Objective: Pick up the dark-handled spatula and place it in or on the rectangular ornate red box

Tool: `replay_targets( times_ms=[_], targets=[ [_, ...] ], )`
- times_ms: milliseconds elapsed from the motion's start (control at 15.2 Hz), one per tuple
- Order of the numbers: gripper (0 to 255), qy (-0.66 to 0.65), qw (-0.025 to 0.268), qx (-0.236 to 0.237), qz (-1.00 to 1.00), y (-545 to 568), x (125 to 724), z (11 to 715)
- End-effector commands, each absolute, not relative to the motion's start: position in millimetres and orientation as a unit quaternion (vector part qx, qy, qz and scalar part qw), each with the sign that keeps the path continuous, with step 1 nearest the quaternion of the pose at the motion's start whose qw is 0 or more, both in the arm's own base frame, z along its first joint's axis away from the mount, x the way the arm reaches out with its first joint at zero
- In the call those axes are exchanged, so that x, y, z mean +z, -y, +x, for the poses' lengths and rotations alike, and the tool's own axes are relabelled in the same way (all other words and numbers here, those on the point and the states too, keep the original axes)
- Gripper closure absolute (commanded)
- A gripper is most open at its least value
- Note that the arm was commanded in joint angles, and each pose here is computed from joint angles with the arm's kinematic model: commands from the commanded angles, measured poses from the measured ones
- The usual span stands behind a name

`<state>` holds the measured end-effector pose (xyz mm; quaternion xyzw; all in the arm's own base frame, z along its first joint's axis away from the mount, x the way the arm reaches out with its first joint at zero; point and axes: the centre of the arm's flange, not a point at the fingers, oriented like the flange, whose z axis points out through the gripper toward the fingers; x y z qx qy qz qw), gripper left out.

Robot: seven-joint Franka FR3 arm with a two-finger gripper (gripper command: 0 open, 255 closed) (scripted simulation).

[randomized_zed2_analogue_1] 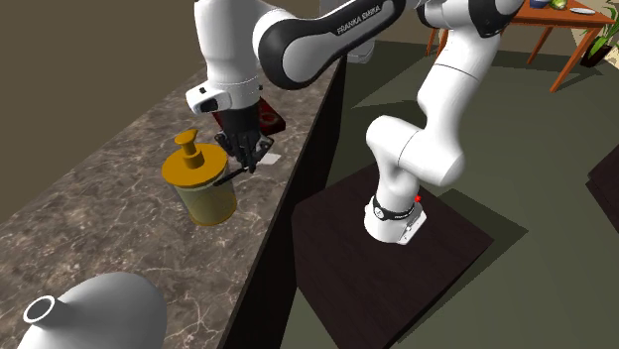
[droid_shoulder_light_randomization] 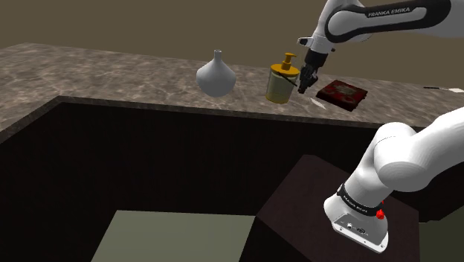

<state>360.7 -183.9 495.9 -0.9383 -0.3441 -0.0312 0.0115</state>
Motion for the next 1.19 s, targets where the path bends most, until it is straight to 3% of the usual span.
replay_targets(
  times_ms=[0, 528, 1122],
  targets=[
    [255, 0.344, 0.012, -0.031, -0.938, 183.1, 506.7, 361.2],
    [255, 0.344, 0.012, -0.031, -0.938, 183.1, 543.9, 361.2],
    [255, 0.344, 0.012, -0.031, -0.938, 293.8, 548.5, 318.2]
  ],
)
